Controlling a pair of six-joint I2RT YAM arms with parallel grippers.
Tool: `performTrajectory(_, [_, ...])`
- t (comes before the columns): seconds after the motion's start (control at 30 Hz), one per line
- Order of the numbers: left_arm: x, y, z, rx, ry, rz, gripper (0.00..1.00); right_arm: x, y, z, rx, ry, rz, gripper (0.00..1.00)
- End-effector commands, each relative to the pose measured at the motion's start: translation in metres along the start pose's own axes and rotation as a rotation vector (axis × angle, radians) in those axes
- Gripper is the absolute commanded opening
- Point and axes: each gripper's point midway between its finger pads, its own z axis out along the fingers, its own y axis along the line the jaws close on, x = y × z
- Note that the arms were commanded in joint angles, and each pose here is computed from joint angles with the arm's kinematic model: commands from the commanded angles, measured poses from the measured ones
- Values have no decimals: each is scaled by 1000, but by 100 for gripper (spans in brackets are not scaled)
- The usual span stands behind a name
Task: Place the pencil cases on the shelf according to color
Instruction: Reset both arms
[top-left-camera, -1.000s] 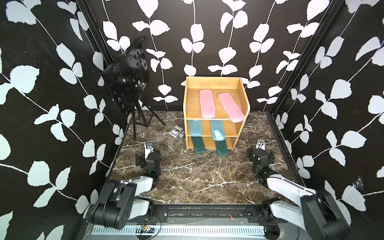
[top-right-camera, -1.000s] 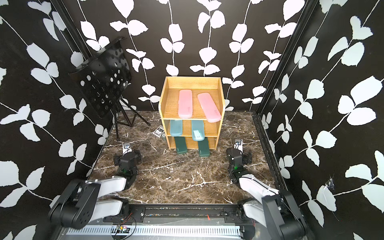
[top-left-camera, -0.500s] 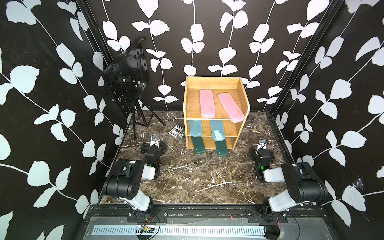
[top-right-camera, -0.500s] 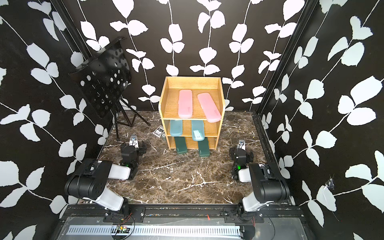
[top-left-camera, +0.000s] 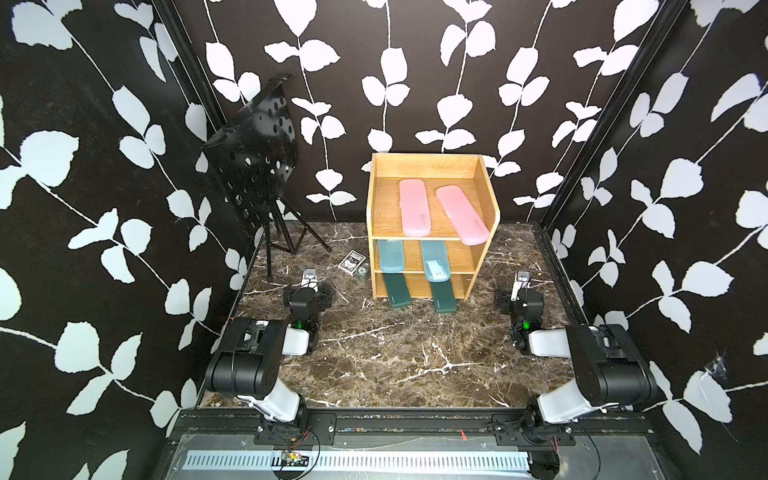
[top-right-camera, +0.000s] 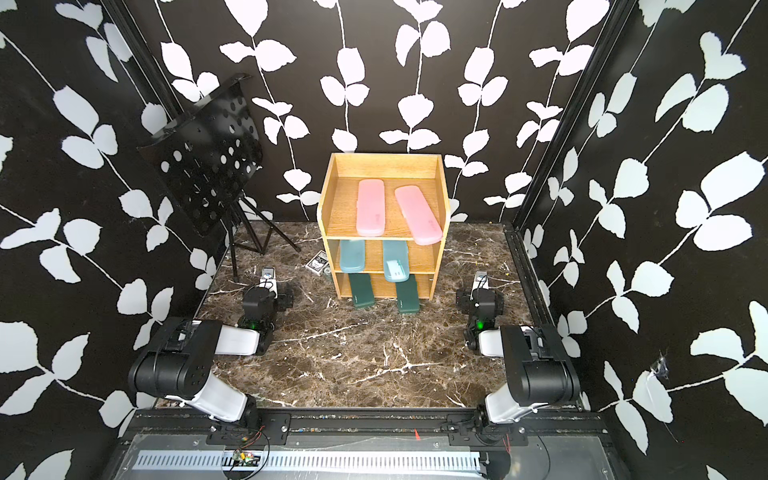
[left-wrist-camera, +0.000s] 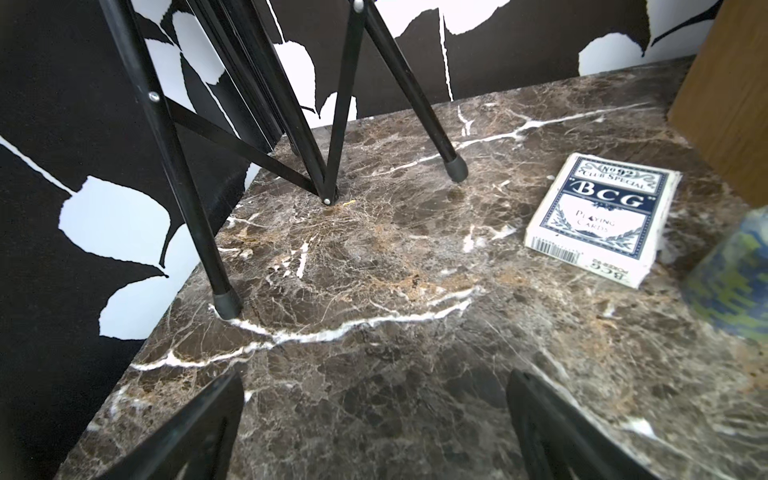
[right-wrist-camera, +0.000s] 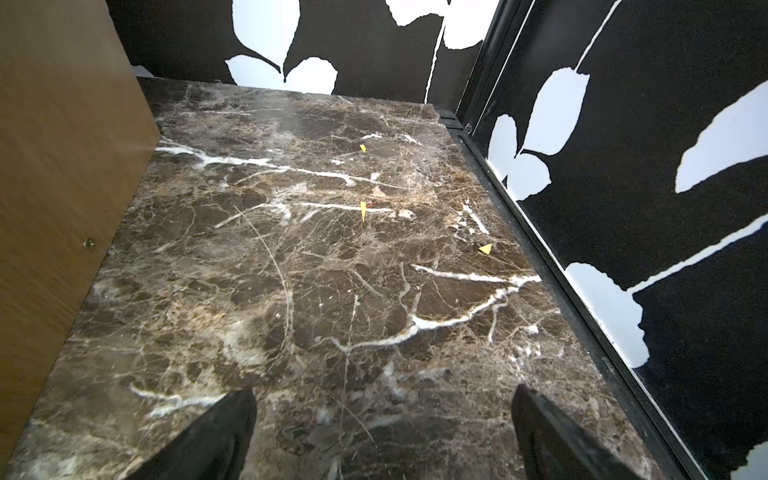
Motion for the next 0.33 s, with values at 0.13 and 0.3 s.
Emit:
performTrajectory(0.13, [-9,2,0,2,-19,-19,99,-15,0,2,-3,-39,19,99])
performTrajectory(0.3, [-9,2,1,1,-20,-19,99,-17,0,1,-6,-45,20,100])
